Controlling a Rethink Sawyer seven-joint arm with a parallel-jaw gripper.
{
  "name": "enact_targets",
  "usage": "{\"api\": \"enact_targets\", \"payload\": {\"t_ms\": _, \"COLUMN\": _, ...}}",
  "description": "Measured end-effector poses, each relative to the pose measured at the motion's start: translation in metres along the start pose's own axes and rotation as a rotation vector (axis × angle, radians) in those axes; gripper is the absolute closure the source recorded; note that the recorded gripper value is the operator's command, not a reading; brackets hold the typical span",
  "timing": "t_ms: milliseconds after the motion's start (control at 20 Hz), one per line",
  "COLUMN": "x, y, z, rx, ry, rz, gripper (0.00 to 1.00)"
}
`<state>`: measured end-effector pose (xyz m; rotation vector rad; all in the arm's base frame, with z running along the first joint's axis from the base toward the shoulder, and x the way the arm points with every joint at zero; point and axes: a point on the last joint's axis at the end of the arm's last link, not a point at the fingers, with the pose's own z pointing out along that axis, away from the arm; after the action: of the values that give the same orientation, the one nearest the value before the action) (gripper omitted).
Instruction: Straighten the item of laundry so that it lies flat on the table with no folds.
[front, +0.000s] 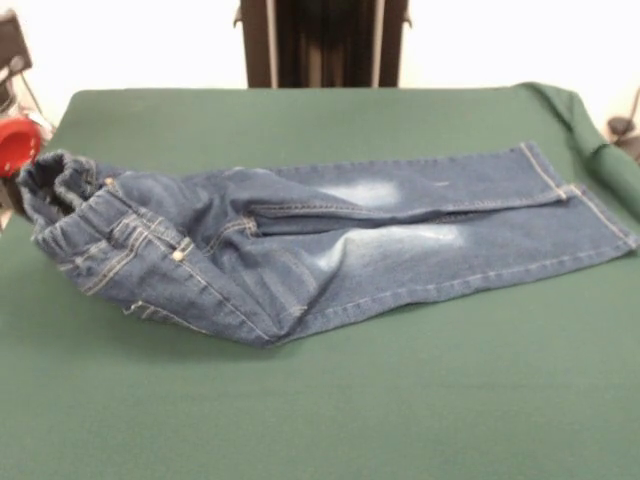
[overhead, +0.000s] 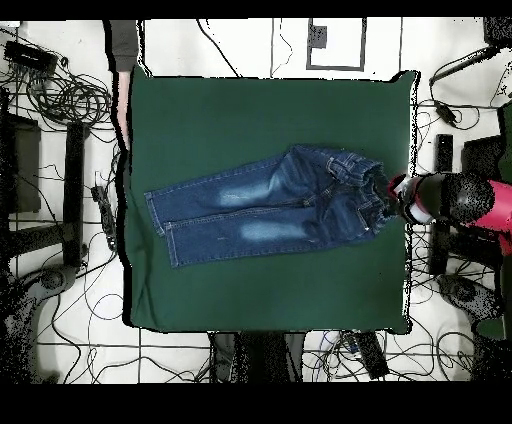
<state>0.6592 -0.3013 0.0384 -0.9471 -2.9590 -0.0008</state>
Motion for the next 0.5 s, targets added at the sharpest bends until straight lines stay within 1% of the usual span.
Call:
{"api": "enact_targets", "payload": {"t_ms": 100, "x": 0.012, "y": 0.006, "z": -0.016, "rx": 0.002, "ry": -0.020, "rz": -0.030, "gripper": 1.00}}
{"api": "enact_targets", "payload": {"t_ms": 200, "x": 0.020, "y": 0.010, "z": -0.026, "rx": 0.002, "ry": -0.037, "rz": -0.050, "gripper": 1.00}}
{"api": "enact_targets", "payload": {"t_ms": 350, "x": 0.038, "y": 0.018, "z": -0.048, "rx": 0.002, "ry": -0.079, "rz": -0.092, "gripper": 1.00}}
{"api": "enact_targets", "payload": {"t_ms": 500, "x": 0.045, "y": 0.024, "z": -0.058, "rx": 0.000, "ry": -0.108, "rz": -0.115, "gripper": 1.00}}
